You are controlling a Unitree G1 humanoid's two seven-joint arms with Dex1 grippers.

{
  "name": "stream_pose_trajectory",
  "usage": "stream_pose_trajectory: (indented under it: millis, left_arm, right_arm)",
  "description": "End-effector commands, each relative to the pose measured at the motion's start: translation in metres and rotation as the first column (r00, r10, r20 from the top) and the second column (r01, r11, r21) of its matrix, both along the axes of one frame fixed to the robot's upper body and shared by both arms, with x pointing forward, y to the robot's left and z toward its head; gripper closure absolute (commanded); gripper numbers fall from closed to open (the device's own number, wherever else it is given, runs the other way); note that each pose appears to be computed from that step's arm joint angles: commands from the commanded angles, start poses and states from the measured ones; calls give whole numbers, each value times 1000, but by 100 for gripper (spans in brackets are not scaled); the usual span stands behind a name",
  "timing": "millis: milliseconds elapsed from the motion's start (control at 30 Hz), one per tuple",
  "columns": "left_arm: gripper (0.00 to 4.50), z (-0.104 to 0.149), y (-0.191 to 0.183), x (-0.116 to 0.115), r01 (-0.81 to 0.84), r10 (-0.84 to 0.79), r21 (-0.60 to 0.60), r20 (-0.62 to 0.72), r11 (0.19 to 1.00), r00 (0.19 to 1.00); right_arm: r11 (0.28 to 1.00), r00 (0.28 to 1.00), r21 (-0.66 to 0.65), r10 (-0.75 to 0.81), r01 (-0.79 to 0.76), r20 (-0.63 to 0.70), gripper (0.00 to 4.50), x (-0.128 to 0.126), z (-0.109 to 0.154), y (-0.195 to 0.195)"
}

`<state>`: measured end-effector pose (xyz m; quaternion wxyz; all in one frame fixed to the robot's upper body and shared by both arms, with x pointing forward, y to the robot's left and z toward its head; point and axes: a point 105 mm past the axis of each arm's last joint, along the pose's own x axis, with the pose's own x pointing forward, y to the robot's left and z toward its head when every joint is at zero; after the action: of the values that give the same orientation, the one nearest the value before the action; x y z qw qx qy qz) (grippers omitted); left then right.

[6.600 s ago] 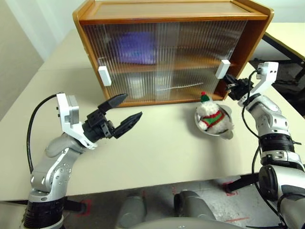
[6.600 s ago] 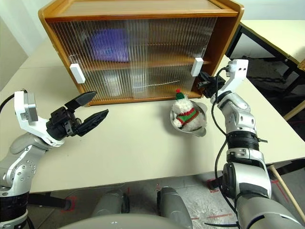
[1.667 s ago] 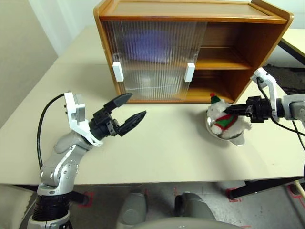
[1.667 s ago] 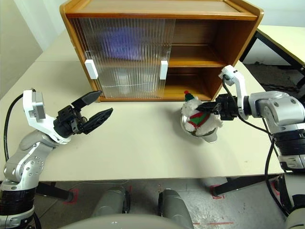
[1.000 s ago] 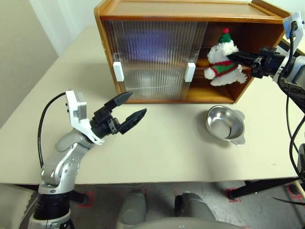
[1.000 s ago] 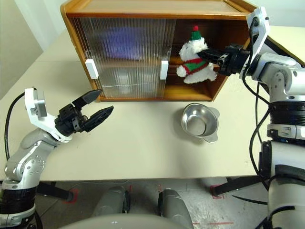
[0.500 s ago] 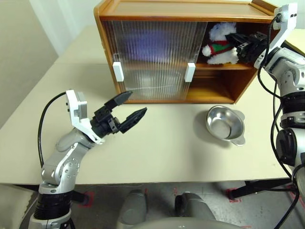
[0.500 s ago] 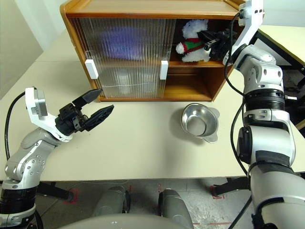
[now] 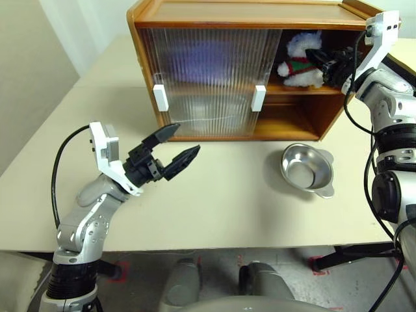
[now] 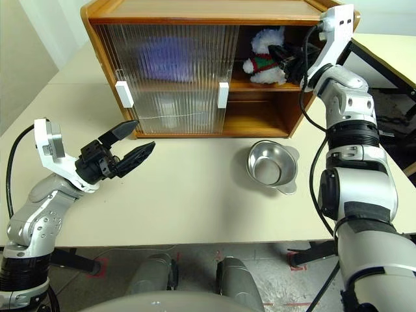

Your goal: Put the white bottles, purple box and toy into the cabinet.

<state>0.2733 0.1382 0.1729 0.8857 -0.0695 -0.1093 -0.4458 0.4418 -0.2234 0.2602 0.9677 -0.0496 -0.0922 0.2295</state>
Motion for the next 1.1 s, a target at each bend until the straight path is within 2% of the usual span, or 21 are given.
stream_pose_trajectory:
  millis: [33,167,200,367,467,600,700,767,833,933,1100]
  left_arm:
    - [0,5,-7,-2,28,-28,5,16,1000,999]
    - [0,5,-8,-1,34,-34,4,16,999,999]
    - [0,5,-8,-1,36,-36,5,16,999,999]
    - [0,4,-8,-2,39,-39,7,14,999,999]
    - [0,4,-8,-2,37,-38,8,15,999,999]
    - [0,4,-9,-2,35,-35,6,14,999,999]
    - [0,4,-9,-3,34,-34,6,12,999,999]
    - [0,3,-8,-3,34,-34,6,11,999,999]
    - [0,3,-8,-3,34,-34,7,10,999,999]
    - [0,3,-8,-3,37,-37,5,10,999,999]
    - [0,3,-12,-3,51,-51,1,7,999,999]
  right_arm:
    - [1000,999,-10,-21,21,37,171,-1,13,-8]
    - [999,998,-18,-25,27,59,22,-3,19,-10]
    - [999,998,-22,-23,25,62,4,-4,20,-11]
    - [998,998,-69,-8,13,65,4,-9,25,-15]
    - [995,999,-93,39,-37,11,4,-18,27,-21]
    - [975,967,-61,200,-212,-158,4,-46,19,-24]
    - [942,898,-52,298,-332,-324,4,-79,5,-33]
    - [929,836,2,335,-371,-434,4,-99,-8,-40]
    - [941,799,53,313,-335,-513,4,-110,-27,-53]
    - [967,791,52,234,-249,-566,4,-113,-55,-67]
    - [974,801,205,199,-98,-565,4,-108,-89,-71]
